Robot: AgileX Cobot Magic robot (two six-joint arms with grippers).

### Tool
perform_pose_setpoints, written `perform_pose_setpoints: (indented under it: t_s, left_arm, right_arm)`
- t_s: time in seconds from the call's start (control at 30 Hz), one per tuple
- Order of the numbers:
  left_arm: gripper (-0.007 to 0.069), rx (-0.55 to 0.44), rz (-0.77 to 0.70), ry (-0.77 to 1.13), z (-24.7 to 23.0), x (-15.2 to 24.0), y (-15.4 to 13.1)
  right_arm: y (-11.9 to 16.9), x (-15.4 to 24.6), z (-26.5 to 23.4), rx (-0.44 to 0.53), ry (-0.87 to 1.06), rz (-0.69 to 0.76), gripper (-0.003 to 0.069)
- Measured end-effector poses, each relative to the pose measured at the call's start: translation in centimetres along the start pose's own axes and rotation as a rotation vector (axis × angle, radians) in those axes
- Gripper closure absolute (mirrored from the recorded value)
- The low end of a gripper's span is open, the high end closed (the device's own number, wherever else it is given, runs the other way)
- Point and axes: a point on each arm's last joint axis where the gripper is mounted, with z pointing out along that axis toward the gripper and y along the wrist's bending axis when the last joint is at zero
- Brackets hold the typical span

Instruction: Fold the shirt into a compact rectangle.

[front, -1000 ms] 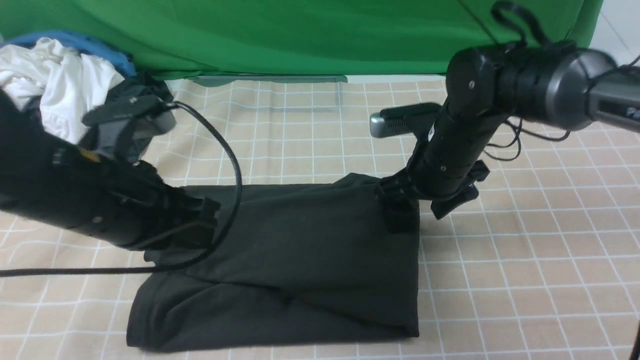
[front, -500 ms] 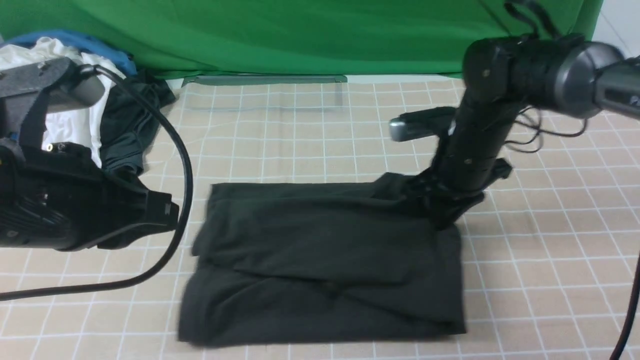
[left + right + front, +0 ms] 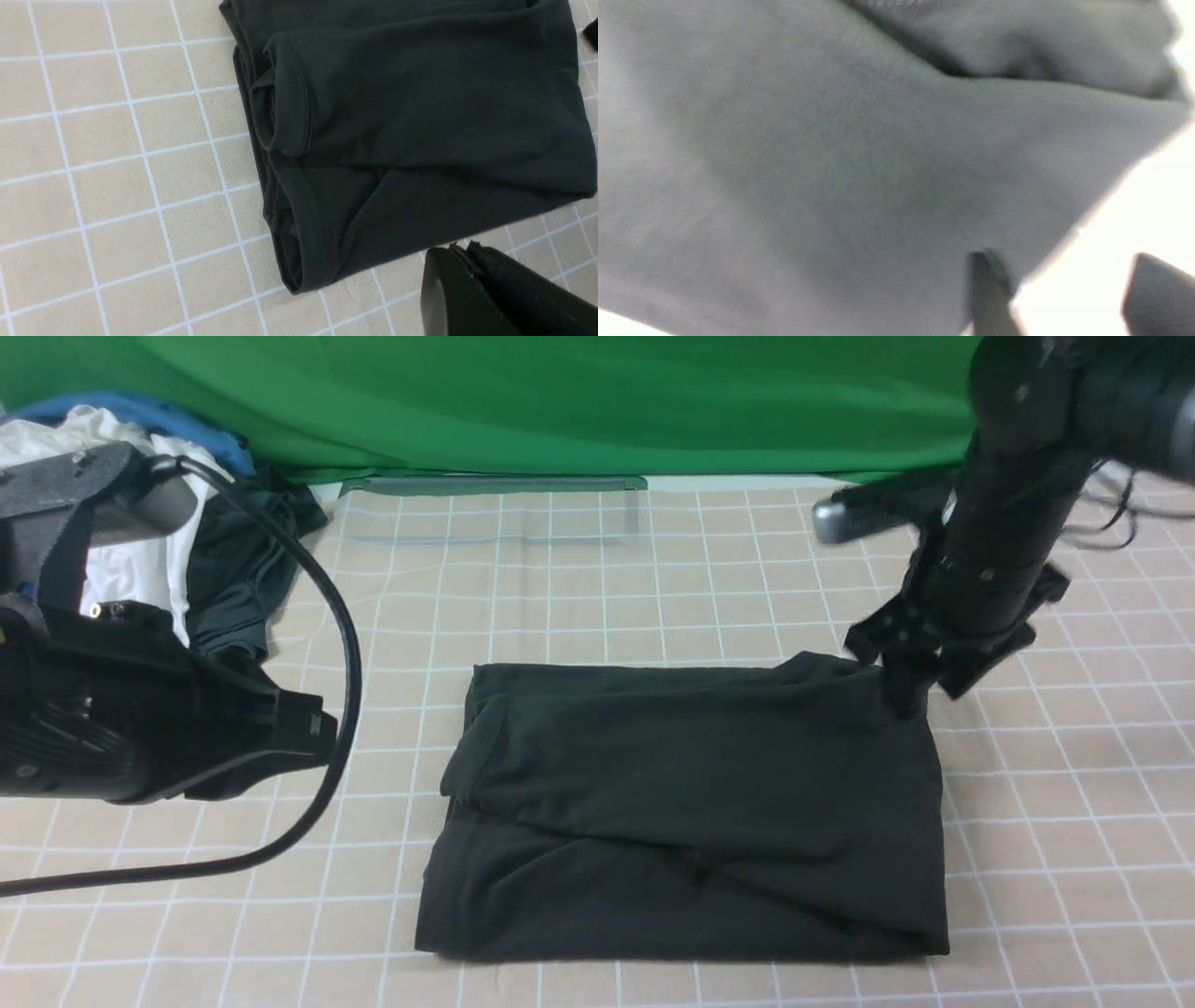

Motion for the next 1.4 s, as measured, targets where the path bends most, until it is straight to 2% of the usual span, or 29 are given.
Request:
perform_pose_setpoints:
  t_s: [0.03, 0.1, 0.2, 0.23, 0.3, 0.4, 0.6, 0.83, 0.97, 1.13, 1.4]
  left_arm:
    - [0.0606, 0.001, 0.001, 0.007, 0.0, 0.1, 0.0]
    - [0.0606, 0.002, 0.001, 0.012, 0.0, 0.1, 0.0]
    - [0.0606, 0.002, 0.001, 0.012, 0.0, 0.1, 0.0]
    - [0.0606, 0.001, 0.003, 0.008, 0.0, 0.1, 0.0]
    - [0.0606, 0.0, 0.017, -0.008, -0.1, 0.0, 0.0]
    - [0.0606, -0.001, 0.038, -0.055, -0.8, 0.0, -0.2]
    - [0.0606, 0.008, 0.067, -0.175, -3.7, 1.0, -1.1]
    - [0.0606, -0.014, 0.082, -0.342, -5.8, 5.5, -0.9]
    - [0.0606, -0.077, 0.125, -0.481, -6.8, 8.6, -0.1]
    - [0.0606, -0.105, 0.168, -0.611, -7.8, 10.2, 0.1]
    - [0.0606, -0.109, 0.178, -0.642, -8.2, 10.5, 0.0]
  right_arm:
    - [0.0, 0.5, -2.1, 0.006, -0.053, 0.0, 0.0494]
    - [0.2, 2.0, -7.0, 0.016, -0.178, -0.003, 0.0585]
    - [0.6, 5.1, -13.5, 0.031, -0.406, -0.011, 0.0617]
    - [0.9, 7.8, -17.1, 0.041, -0.566, -0.02, 0.062]
    - [1.1, 11.5, -20.3, 0.052, -0.764, -0.025, 0.062]
    - [1.4, 16.8, -22.3, 0.069, -1.014, -0.031, 0.0621]
    - [1.7, 25.1, -20.1, 0.121, -1.428, -0.065, 0.0621]
    - [1.7, 29.6, -14.9, 0.171, -1.734, -0.084, 0.0605]
    - [1.7, 30.4, -13.3, 0.183, -1.802, -0.085, 0.0566]
    - [1.7, 30.4, -13.3, 0.188, -1.811, -0.09, 0.0513]
    - [1.7, 30.5, -13.3, 0.192, -1.812, -0.093, 0.0479]
